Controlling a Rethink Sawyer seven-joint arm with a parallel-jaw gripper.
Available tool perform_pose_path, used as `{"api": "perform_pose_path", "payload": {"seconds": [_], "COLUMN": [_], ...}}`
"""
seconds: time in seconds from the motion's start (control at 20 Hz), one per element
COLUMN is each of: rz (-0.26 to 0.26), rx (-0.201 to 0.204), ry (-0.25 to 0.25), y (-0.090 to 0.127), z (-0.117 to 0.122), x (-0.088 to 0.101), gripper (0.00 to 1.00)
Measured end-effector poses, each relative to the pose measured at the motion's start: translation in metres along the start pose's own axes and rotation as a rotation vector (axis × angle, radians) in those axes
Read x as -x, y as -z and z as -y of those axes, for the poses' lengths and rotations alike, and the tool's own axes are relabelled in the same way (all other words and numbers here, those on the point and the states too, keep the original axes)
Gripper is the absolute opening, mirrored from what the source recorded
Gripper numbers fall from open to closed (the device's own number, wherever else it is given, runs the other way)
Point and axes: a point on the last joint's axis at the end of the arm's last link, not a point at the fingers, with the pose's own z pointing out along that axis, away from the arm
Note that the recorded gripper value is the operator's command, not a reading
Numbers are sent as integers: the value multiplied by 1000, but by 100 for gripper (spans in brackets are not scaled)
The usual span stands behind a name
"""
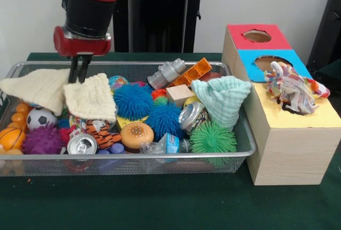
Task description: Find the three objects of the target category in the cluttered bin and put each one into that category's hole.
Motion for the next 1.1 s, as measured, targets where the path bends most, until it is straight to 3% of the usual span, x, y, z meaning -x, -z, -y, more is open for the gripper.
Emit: {"api": "perform_pose_path", "payload": {"seconds": [0.35,0.75,1.1], "rz": [6,-15,-29], "rx": [30,77,90], "ry": [14,30,36], "y": [25,26,26], "z": [-35,-66,-76], "x": [10,3,-2], "gripper": [0,0,0]}}
